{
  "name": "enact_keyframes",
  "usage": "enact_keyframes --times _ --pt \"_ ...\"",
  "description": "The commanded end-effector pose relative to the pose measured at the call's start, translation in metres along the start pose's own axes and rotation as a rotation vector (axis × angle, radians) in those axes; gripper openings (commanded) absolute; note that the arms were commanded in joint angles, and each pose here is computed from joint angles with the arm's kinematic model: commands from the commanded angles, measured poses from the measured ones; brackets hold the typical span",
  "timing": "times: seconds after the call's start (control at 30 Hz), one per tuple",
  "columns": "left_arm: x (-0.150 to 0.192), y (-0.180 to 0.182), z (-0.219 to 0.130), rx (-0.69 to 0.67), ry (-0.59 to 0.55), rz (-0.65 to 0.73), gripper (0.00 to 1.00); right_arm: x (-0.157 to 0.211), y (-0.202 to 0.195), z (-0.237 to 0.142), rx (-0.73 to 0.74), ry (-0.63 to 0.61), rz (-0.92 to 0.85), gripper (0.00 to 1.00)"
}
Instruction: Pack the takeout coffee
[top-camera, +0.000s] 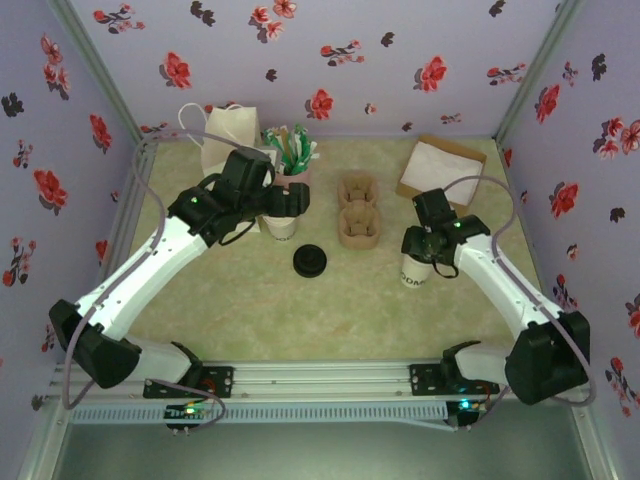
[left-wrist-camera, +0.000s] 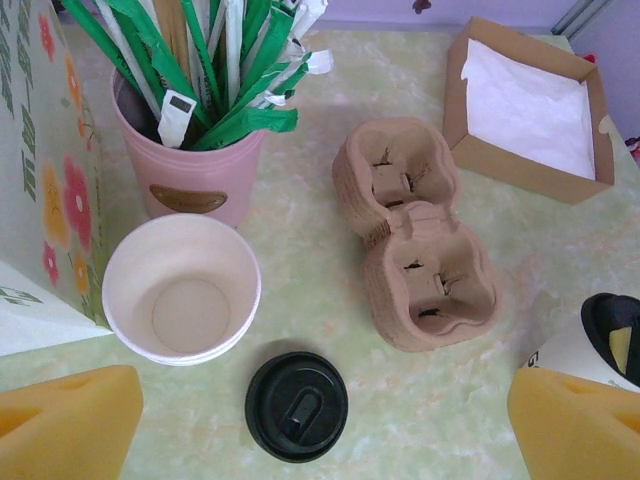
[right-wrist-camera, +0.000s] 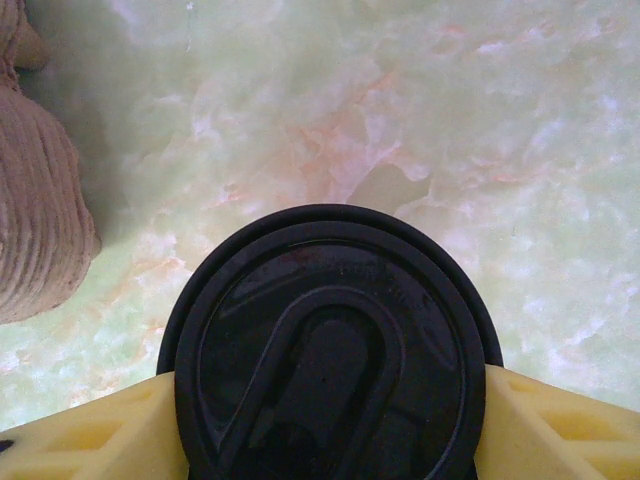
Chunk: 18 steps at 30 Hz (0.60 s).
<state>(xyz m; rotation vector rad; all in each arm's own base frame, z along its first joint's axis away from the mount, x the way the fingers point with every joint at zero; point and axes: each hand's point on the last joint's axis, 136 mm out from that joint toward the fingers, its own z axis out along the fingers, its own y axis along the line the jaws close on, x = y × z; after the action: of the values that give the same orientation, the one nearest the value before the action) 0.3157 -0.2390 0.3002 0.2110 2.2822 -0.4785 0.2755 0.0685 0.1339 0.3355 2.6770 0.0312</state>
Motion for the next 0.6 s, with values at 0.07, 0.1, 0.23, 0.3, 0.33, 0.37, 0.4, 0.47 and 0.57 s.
enact_keyframes --times 0.07,0.1,0.23,0.3,0.33,0.37,0.4,0.47,0.57 --pt "-0.003 0.006 -0.007 -0.014 -0.031 0.01 0.95 0.015 -0.013 -0.004 0.056 -0.024 0.011 0.65" --pt "-0.004 0.005 -0.008 -0.012 -0.036 0.008 0.95 0.016 -0.014 -0.005 0.056 -0.035 0.016 0.65" --pt "-0.004 0.005 -0.008 -0.008 -0.043 0.005 0.95 0.016 -0.017 -0.004 0.047 -0.08 0.042 0.64" --pt "-0.004 0.005 -0.008 -0.007 -0.045 0.003 0.95 0.013 -0.018 -0.005 0.047 -0.112 0.05 0.64" --pt "-0.004 0.005 -0.009 -0.007 -0.046 0.004 0.95 0.011 -0.02 -0.005 0.05 -0.129 0.05 0.64" --pt "-0.004 0.005 -0.009 -0.005 -0.049 0.003 0.95 0.009 -0.02 -0.006 0.05 -0.145 0.05 0.64" --pt "-0.004 0.005 -0.009 -0.005 -0.05 0.003 0.95 0.007 -0.02 -0.007 0.047 -0.158 0.052 0.64" --pt "-0.004 0.005 -0.009 -0.004 -0.05 0.003 0.95 -0.001 -0.024 -0.009 0.077 -0.2 0.051 0.64" --pt "-0.005 0.005 -0.01 -0.001 -0.057 0.003 0.95 -0.011 -0.027 -0.011 0.105 -0.237 0.052 0.64"
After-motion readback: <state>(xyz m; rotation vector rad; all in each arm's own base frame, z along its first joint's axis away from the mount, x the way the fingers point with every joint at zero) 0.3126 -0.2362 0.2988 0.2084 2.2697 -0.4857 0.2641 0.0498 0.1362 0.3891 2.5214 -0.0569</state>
